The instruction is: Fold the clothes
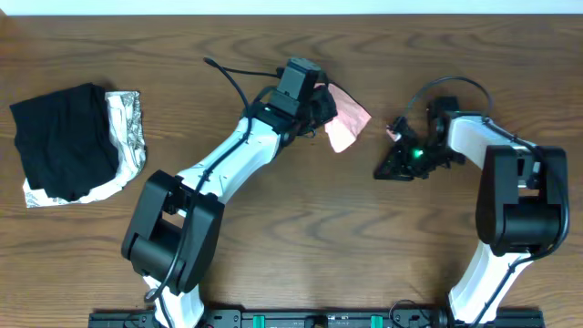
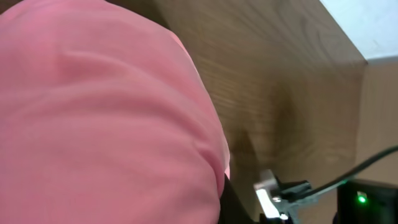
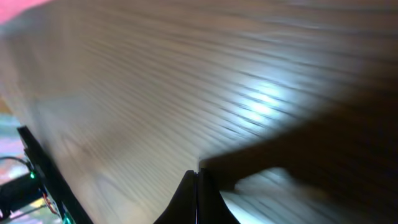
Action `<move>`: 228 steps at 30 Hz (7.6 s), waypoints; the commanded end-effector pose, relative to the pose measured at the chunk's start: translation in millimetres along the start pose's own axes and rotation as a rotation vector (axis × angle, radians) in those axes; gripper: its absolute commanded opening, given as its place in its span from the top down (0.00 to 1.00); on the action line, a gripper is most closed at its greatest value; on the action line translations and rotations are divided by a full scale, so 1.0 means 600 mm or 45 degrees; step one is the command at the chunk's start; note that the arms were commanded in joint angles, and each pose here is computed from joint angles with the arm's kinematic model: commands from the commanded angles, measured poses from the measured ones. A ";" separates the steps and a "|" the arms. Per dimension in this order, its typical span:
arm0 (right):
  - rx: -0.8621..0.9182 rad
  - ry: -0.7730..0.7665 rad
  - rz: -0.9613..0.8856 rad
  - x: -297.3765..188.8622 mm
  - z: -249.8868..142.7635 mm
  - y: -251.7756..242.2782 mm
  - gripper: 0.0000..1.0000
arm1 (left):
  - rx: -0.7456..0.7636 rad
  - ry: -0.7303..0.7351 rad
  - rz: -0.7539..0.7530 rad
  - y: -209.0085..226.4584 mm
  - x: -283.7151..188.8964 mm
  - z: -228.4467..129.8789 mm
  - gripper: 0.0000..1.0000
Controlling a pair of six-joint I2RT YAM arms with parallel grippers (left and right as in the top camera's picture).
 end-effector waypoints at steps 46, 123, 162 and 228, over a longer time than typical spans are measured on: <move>0.551 -0.511 0.158 0.031 0.154 0.103 0.99 | -0.011 0.125 0.034 -0.004 -0.001 -0.038 0.94; 0.526 -0.280 -0.274 -0.036 0.058 -0.095 0.95 | 0.031 0.524 -0.490 0.162 -0.082 -0.015 0.22; 0.508 -0.271 -0.288 -0.036 0.055 -0.097 0.94 | -0.603 0.825 -0.268 0.125 -0.046 -0.105 0.11; 0.513 -0.246 -0.294 -0.035 0.048 -0.097 0.92 | -0.616 0.552 0.305 0.250 -0.006 -0.147 0.80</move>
Point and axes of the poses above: each gripper's point midway between its finger pads, its own x axis out along the fingers, its own y axis along the line the jaws close on, z = x × y, the point moved 3 cm from there along -x, back along the fingers, and after that the axes turned 11 degrees about x, right-handed, at the moved point
